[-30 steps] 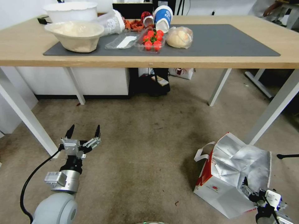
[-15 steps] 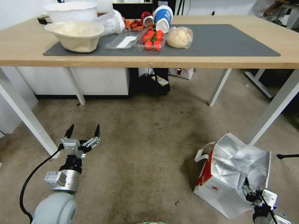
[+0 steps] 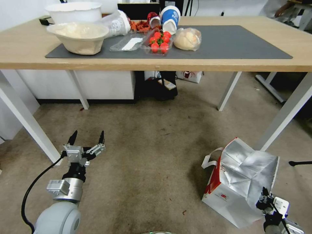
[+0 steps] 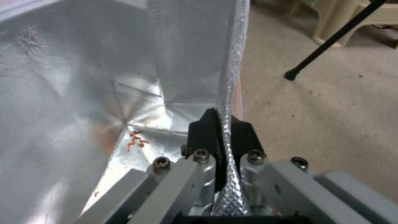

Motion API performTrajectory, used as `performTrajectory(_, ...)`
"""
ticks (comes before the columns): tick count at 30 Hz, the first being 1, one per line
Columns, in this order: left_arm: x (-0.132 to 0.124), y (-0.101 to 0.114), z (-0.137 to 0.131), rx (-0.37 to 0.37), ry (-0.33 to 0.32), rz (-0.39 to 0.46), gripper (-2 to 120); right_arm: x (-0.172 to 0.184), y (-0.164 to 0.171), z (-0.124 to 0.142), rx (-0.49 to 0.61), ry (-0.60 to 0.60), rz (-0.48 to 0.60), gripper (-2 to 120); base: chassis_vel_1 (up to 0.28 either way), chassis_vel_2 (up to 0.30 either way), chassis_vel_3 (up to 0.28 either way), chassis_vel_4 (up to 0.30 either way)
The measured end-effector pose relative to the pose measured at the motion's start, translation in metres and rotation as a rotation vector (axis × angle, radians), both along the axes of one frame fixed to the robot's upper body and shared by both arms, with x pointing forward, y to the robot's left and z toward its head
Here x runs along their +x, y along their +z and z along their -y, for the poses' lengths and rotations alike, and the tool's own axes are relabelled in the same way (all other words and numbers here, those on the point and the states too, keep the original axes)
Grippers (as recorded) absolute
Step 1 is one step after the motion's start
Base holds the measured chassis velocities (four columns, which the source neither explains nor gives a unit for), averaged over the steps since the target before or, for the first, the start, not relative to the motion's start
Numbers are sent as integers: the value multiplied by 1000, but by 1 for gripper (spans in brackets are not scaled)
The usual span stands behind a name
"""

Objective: Pick up the food delivery bag from the floor and place it on the table.

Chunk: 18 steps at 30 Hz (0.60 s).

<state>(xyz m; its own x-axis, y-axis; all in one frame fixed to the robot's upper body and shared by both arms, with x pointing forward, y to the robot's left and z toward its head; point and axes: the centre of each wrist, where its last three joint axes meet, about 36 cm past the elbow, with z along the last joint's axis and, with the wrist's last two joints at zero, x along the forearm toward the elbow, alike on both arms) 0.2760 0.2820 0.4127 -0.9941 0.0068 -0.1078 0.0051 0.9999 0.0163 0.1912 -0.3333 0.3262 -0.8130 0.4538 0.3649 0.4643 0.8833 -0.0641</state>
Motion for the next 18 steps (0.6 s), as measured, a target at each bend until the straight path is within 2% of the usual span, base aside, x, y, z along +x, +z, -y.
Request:
performTrajectory(10, 2, -3, -2, 4, 10, -3, 100, 6, 16, -3, 14, 43, 53, 0, 0, 0, 0, 0)
performTrajectory(13, 5, -3, -4, 8, 16, 1, 99, 14, 34, -4, 36, 157, 129, 0, 0, 0, 0, 0)
performTrajectory(14, 5, -3, -4, 8, 16, 1, 99, 14, 34, -4, 36, 157, 129, 0, 0, 0, 0, 0)
performTrajectory(18, 7, -3, -9, -2, 17, 6, 100, 35, 72, 4, 27, 395, 216, 0, 0, 0, 0, 0)
